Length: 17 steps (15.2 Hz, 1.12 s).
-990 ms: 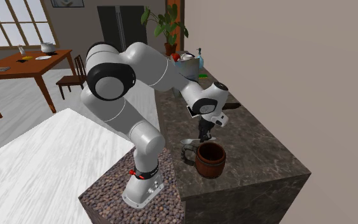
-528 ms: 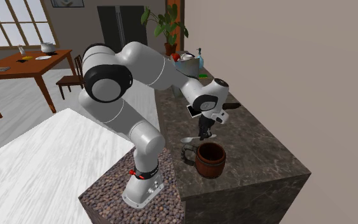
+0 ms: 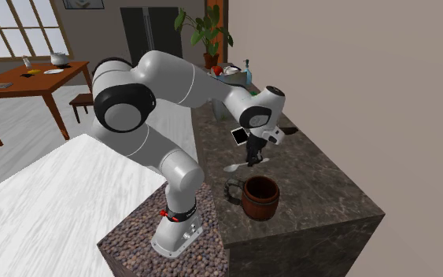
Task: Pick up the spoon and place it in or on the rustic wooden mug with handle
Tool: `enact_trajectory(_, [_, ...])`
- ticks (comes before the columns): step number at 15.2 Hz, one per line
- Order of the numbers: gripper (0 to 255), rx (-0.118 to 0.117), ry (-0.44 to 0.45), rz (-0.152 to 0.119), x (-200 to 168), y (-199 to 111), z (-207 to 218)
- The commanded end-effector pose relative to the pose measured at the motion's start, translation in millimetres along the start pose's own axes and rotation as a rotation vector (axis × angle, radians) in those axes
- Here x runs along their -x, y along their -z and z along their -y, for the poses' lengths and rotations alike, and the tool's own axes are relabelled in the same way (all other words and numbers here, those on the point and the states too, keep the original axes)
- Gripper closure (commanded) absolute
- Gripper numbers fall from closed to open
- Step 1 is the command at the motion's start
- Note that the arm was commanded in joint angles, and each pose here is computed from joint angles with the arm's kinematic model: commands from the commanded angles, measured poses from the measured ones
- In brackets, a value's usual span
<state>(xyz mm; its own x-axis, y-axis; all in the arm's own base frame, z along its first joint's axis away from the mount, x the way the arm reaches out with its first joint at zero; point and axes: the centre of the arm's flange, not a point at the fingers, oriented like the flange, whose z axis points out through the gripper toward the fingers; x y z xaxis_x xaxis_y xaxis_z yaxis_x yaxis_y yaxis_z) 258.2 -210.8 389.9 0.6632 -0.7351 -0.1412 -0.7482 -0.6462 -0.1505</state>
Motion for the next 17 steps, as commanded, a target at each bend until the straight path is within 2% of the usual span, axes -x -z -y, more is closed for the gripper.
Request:
enact_trajectory(1, [255, 0.000, 0.000, 0.001, 2, 11, 2])
enact_trajectory(17, [255, 0.000, 0.000, 0.001, 14, 94, 15])
